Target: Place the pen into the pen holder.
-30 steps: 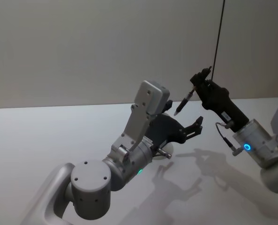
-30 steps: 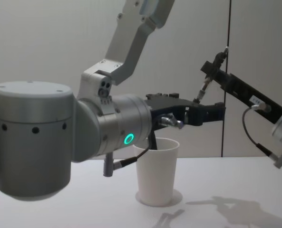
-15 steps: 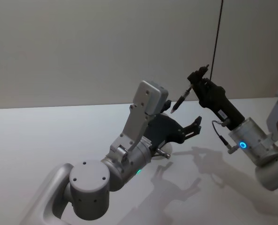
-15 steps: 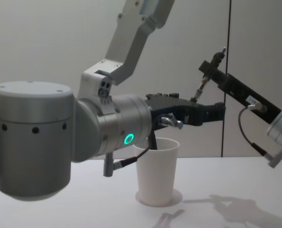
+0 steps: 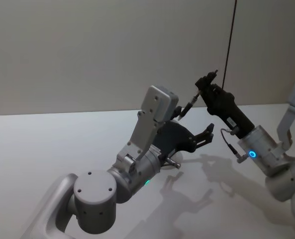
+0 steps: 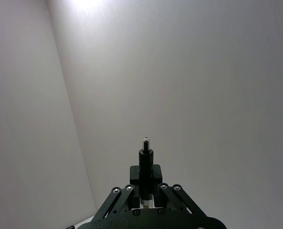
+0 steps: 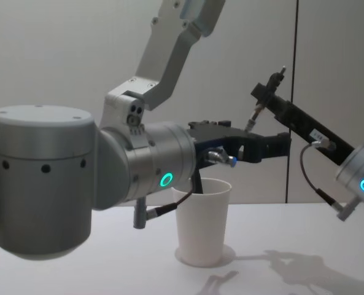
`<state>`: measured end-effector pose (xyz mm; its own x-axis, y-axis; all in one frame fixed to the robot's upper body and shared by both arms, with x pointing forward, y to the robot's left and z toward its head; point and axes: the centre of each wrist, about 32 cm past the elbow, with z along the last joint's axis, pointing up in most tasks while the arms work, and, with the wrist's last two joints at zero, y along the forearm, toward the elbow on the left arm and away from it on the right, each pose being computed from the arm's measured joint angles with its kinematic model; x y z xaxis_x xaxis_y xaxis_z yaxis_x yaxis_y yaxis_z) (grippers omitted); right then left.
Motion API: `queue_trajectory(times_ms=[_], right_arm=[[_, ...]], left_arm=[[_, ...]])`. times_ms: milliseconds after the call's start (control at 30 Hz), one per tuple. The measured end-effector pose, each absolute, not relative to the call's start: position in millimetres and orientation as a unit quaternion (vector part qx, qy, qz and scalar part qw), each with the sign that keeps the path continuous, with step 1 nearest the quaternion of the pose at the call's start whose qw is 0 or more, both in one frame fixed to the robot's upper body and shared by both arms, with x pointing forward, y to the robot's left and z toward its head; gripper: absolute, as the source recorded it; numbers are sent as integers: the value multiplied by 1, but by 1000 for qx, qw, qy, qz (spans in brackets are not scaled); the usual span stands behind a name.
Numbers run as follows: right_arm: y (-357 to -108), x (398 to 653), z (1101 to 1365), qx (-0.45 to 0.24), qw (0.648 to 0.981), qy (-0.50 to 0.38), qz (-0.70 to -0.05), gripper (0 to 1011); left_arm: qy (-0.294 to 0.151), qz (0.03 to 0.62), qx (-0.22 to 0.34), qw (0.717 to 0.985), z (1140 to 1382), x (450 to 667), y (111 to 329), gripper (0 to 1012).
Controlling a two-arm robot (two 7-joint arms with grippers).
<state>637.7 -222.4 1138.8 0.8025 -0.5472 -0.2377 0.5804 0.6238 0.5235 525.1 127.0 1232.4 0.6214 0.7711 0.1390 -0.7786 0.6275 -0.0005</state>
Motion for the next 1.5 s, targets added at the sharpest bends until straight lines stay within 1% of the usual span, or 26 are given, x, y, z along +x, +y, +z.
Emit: queue_trajectory(times_ms=[700,1400,1433,1500], right_arm=[[-213,649,1132,285,905,33,-313,137],[-201,656,1139,259,917,30,-301,137],[-201,656,1139,258,917,30,-301,138],[-201,656,1140,257,918,29,-301,177]], left_arm=[[-63,430,30,900,1232,525,127,1000],[-63,430,30,900,1232,525,127,1000],[-63,431,30,900,1232,525,127,1000],[-63,431,30,900,1232,525,127,1000]])
